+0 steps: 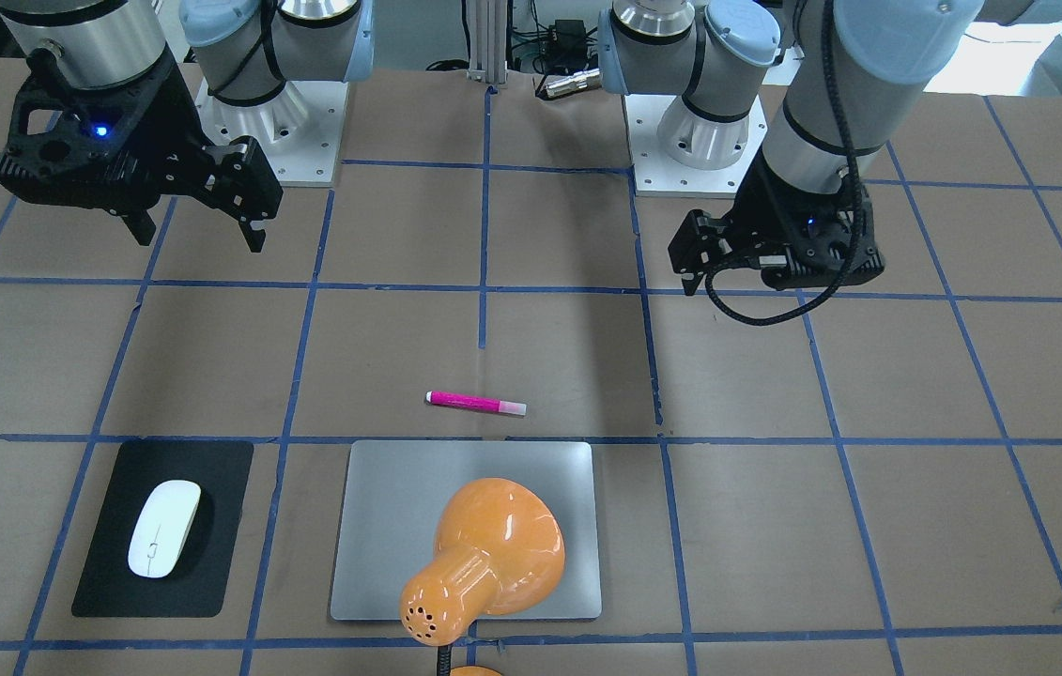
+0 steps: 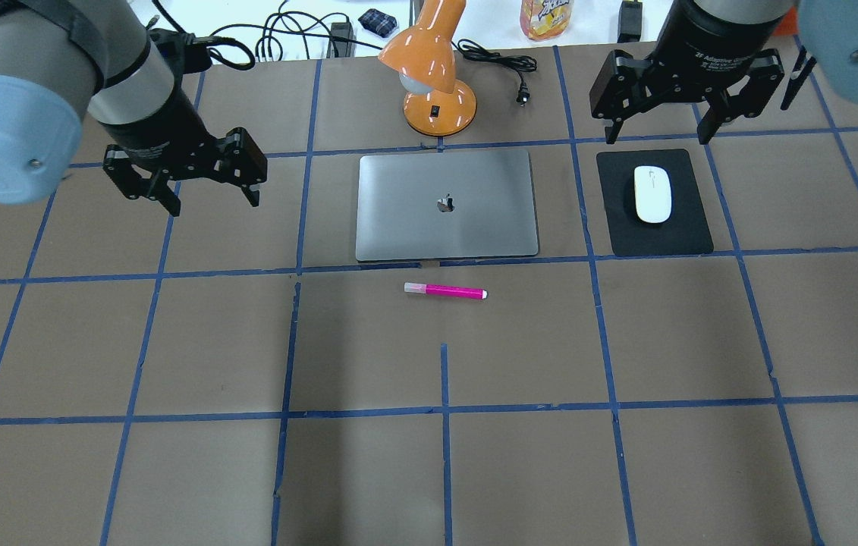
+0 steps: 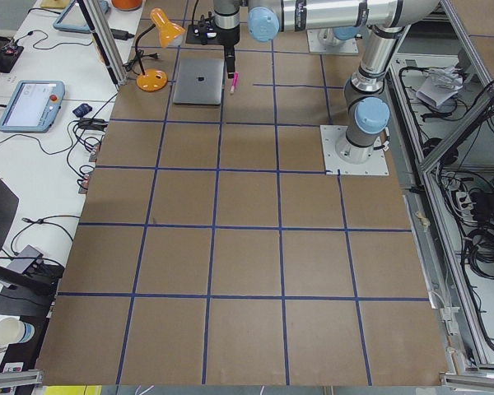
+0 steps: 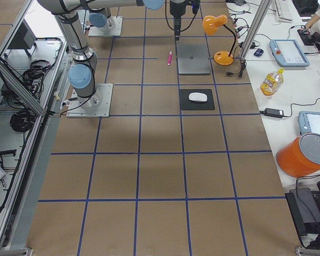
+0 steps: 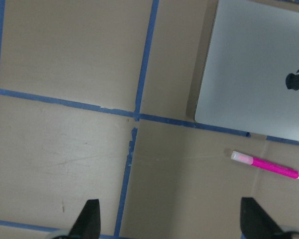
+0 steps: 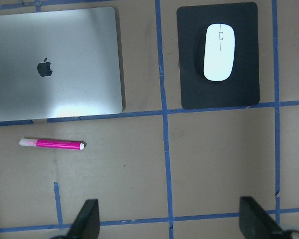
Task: Place pen and mouse around notebook
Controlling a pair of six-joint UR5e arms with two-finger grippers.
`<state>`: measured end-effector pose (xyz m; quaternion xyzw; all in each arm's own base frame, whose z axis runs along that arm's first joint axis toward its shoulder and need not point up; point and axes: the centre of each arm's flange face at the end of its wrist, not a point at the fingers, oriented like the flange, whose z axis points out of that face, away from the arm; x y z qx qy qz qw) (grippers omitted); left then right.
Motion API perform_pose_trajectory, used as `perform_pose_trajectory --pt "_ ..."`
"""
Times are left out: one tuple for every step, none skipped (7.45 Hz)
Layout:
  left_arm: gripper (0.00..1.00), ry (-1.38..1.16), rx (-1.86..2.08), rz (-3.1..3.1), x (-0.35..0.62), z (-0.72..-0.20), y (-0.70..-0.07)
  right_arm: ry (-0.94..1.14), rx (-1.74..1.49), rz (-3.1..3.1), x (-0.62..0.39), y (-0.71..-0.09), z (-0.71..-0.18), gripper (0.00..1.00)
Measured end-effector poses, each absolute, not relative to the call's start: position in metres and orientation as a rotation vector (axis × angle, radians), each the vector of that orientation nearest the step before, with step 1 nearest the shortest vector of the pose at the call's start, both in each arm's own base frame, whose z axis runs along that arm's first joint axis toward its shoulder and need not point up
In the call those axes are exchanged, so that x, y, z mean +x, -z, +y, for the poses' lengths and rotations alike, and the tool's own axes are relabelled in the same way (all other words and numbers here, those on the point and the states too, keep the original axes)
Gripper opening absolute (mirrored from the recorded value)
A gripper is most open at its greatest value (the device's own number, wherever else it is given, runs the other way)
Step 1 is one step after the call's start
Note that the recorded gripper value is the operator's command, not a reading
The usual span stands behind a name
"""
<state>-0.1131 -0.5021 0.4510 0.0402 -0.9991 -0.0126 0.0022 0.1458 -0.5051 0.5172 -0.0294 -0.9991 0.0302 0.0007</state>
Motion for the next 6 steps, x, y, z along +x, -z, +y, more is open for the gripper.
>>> perform_pose_trajectory --pt "1.00 0.050 0.107 -3.143 -0.098 -0.492 -0.460 -0.094 -0.093 -3.137 0.146 -0.517 -0.505 1.00" --pt "1.00 0.055 0.084 -3.146 -0.091 -0.482 -0.467 -0.093 -0.093 -3.138 0.146 -0.517 -0.504 1.00" --pt "1.00 0.053 0.070 -3.147 -0.090 -0.475 -0.471 -0.091 -0.092 -3.138 0.146 -0.516 -0.504 1.00" --pt "1.00 0.052 0.060 -3.147 -0.091 -0.469 -0.472 -0.091 -0.092 -3.138 0.146 -0.516 -0.504 1.00" --pt "1.00 0.056 0.055 -3.146 -0.092 -0.463 -0.471 -0.091 -0.092 -3.138 0.146 -0.516 -0.504 1.00" --pt "1.00 0.060 0.053 -3.145 -0.093 -0.459 -0.469 -0.091 -0.093 -3.137 0.146 -0.517 -0.504 1.00"
